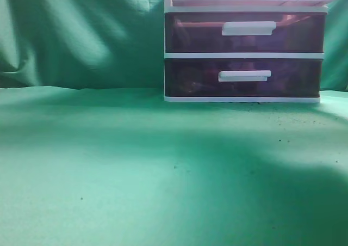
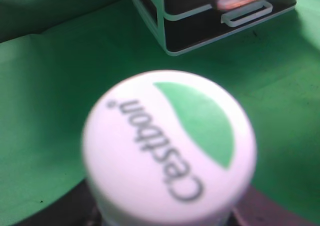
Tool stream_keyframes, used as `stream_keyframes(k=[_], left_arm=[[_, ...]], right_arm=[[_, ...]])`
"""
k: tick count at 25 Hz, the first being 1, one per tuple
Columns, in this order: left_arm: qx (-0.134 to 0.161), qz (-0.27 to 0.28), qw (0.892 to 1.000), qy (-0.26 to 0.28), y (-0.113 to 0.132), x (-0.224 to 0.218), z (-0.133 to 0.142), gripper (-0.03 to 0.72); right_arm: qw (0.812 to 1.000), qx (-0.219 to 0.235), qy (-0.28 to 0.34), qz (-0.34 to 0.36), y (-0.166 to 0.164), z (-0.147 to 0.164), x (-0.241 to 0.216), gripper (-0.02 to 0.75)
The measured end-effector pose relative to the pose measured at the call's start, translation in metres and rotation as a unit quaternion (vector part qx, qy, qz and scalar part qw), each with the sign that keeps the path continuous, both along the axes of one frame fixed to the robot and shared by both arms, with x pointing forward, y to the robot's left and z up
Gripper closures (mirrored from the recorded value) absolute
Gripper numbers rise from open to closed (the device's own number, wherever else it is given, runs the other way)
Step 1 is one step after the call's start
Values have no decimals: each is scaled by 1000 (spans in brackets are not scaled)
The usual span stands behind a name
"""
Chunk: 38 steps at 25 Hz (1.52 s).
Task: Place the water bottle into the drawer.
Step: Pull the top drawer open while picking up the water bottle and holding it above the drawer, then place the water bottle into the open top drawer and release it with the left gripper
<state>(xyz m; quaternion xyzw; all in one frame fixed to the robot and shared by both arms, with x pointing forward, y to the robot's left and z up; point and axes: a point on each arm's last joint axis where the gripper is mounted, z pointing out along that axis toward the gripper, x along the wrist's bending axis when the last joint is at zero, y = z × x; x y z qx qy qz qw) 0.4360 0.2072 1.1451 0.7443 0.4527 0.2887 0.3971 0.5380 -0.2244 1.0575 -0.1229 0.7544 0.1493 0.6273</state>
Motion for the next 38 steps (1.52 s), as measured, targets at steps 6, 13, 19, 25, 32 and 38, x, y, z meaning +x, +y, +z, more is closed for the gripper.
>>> stream_keyframes(k=[6,13,19,25,32,38], left_arm=[[-25,-4,999,-25,-3,2,5,409],[-127,-13,985,-115,-13,11,37,409],[-149,-86,966,-191,-61,31,100,409],[-145,-153,953,-216,-128,59,135,409],[-41,-155,974,-159,-174,117,78,409],[39,-157,978,-129,-188,140,36,409]], right_arm=[[1000,1,-2,0,-6,-2,-33,650],[1000,2,15,1,-7,-14,-40,650],[1000,4,14,3,-7,-15,-39,650],[1000,0,15,5,-6,-17,-38,650],[1000,1,15,6,-6,-17,-38,650],[1000,0,15,6,-6,-17,-38,650]])
